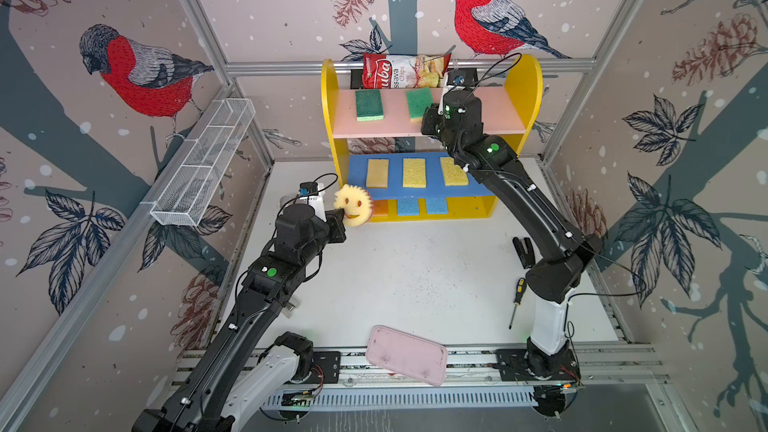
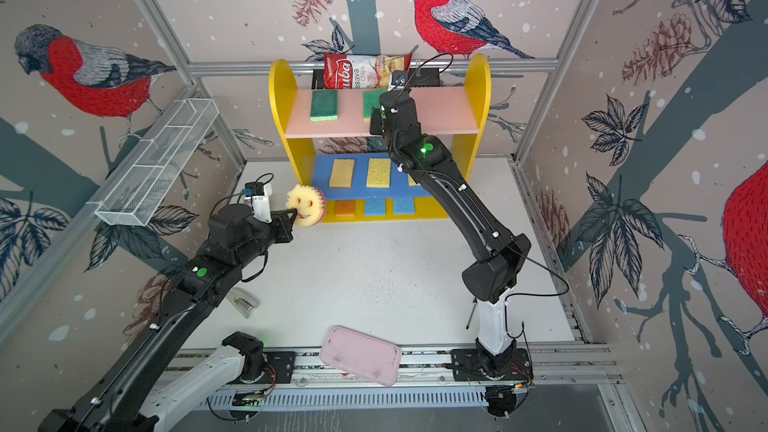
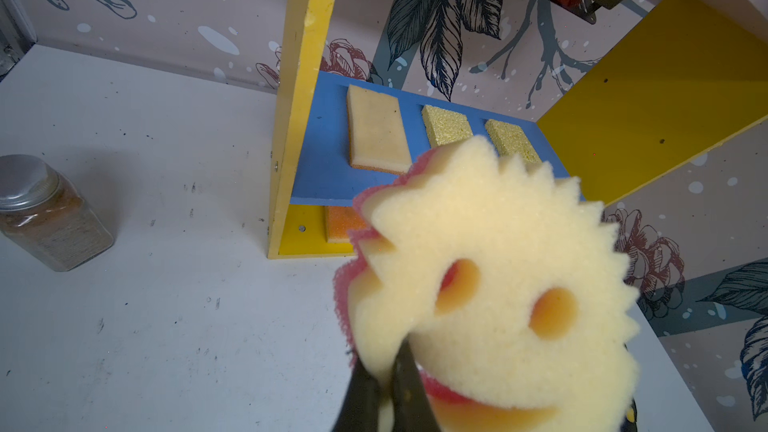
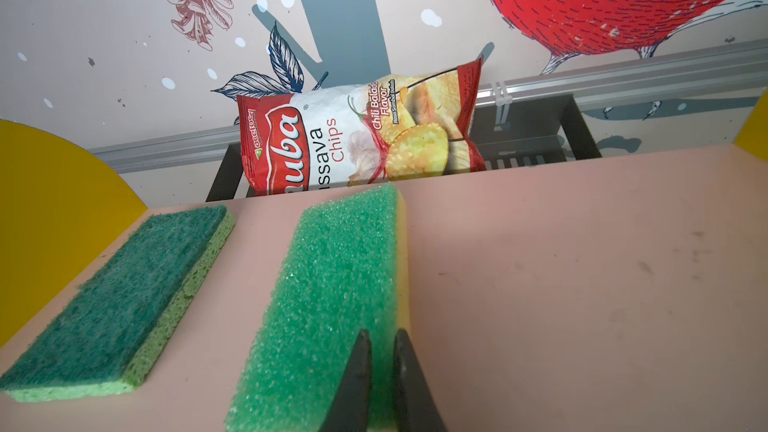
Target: Place and organize the cleaning sponges onto the shelf
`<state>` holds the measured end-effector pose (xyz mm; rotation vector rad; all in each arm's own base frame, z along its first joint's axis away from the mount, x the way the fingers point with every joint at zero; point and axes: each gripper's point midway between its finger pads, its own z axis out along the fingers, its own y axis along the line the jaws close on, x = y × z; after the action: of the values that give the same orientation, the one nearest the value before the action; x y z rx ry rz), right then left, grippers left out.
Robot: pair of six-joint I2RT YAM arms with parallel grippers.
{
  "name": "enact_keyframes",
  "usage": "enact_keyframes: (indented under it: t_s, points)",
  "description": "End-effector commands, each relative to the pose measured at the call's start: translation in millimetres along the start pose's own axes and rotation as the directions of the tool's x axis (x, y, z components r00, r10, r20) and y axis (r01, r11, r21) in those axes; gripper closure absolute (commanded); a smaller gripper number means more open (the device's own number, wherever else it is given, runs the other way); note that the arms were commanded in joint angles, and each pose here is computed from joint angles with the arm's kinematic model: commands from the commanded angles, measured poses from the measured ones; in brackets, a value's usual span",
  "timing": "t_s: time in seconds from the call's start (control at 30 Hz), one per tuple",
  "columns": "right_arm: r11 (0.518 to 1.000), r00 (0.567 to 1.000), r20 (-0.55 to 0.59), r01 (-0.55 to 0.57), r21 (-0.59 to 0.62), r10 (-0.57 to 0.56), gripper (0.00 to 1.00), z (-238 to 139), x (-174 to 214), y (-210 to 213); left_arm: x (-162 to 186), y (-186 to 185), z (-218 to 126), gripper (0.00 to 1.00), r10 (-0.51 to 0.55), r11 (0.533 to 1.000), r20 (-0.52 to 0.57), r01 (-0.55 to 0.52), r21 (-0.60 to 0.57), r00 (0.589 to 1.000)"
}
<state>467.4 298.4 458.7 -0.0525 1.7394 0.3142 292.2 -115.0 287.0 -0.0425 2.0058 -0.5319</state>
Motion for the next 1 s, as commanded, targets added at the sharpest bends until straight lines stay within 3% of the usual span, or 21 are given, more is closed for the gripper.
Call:
enact_keyframes:
  t_s: [0.0,0.13,0.27,0.97]
  points:
    - [0.999,0.999,0.023,-0.031,-0.025,0.032,0.8,-3.6,-8.1,4.5,-4.6,-2.2,-2.5,0.94,0.001,1.0,0.014,-0.001,0.007,1.0]
    - [0.998,0.999,0.011,-0.043,-0.048,0.043,0.65,-6.4,-4.9,7.1,-3.9,-0.8,-3.9,0.94,0.001,1.0,0.015,-0.001,0.001,1.0]
    - [0.997,0.998,0.009,-0.054,-0.063,0.055,0.61,-9.5,-3.3,8.5,-4.2,0.0,-3.6,0.94,0.005,1.0,0.015,-0.005,-0.005,1.0]
    - [0.989,0.997,0.004,-0.079,-0.123,0.08,0.59,-15.3,-7.1,17.1,-3.8,2.2,-0.8,0.93,0.0,1.0,0.017,0.0,-0.015,1.0]
